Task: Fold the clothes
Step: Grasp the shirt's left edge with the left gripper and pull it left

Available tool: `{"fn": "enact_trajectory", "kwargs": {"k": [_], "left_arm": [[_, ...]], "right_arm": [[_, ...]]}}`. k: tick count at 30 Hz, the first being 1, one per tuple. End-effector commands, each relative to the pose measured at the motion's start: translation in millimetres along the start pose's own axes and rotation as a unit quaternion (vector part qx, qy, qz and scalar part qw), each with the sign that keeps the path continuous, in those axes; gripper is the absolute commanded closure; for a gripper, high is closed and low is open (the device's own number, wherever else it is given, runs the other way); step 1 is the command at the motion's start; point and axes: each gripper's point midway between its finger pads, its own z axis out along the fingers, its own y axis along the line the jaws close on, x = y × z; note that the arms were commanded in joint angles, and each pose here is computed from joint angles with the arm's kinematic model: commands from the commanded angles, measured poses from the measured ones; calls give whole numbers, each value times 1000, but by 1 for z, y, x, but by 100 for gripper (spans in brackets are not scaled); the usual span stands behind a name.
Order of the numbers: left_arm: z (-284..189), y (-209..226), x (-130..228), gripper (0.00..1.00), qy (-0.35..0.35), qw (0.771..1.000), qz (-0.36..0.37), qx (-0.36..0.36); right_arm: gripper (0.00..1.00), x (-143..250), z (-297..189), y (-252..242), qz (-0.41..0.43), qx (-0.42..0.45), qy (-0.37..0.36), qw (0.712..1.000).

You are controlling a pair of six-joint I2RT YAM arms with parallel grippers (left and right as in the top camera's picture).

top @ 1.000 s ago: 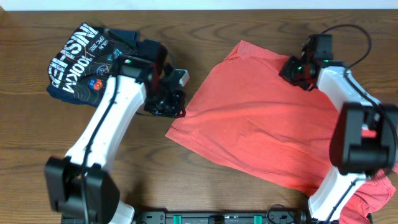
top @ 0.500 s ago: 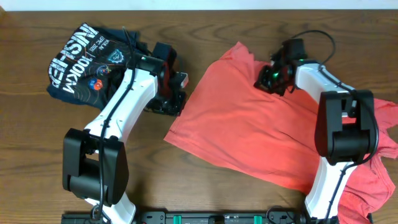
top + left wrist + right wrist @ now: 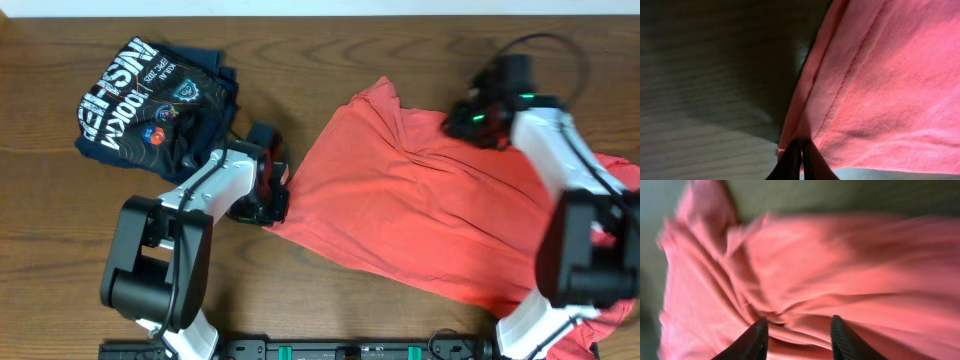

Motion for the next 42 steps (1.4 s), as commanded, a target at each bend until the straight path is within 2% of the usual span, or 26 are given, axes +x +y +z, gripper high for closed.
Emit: {"fn": "enact_trajectory", "kwargs": {"k": [1,3,7,10,14,16,19,23,29,34,35,37,40,41,42], "left_arm": [[13,14,16,94,21,999,-19,-34],[17,21,20,94,23,998,-39,-50],[15,49,27,94,19,986,-96,-132],[13,55,28,94,20,984,-106,-139],[8,75,40,94,38,975,-144,-166],[3,93,48,94,46,964,-180,-190],[0,110,57,94,59,954,-229,-182],[-2,127,70,94,79,942,-280,-165],[-3,122,68,94,76,949,-280,-119],[-19,96,45,94,19,972,-230,-31],[-26,90,40,94,3,976,-217,-11],[-47,73,29,91,-43,982,-181,34],[-79,53,21,84,-106,981,-137,83],[-88,46,19,83,-125,980,-123,98],[-98,40,18,77,-143,977,-111,112]], "right_arm": [[59,-20,-35,-37,37,30,-41,998],[60,-20,-43,-58,63,41,-38,996],[61,-13,-52,-94,116,60,-24,991],[61,-12,-58,-109,140,67,-24,988],[56,-6,-63,-123,161,74,-15,984],[48,-5,-65,-129,168,79,-15,982],[39,-9,-70,-147,192,107,-31,975],[39,-7,-73,-162,213,138,-39,966],[31,6,-67,-191,258,205,-49,943],[32,7,-33,-183,226,142,-52,962],[34,9,-28,-184,226,138,-54,963],[51,11,-14,-189,232,136,-64,961],[89,22,3,-198,269,139,-62,951],[96,26,8,-201,286,142,-61,946],[99,31,15,-205,308,146,-63,938]]}}
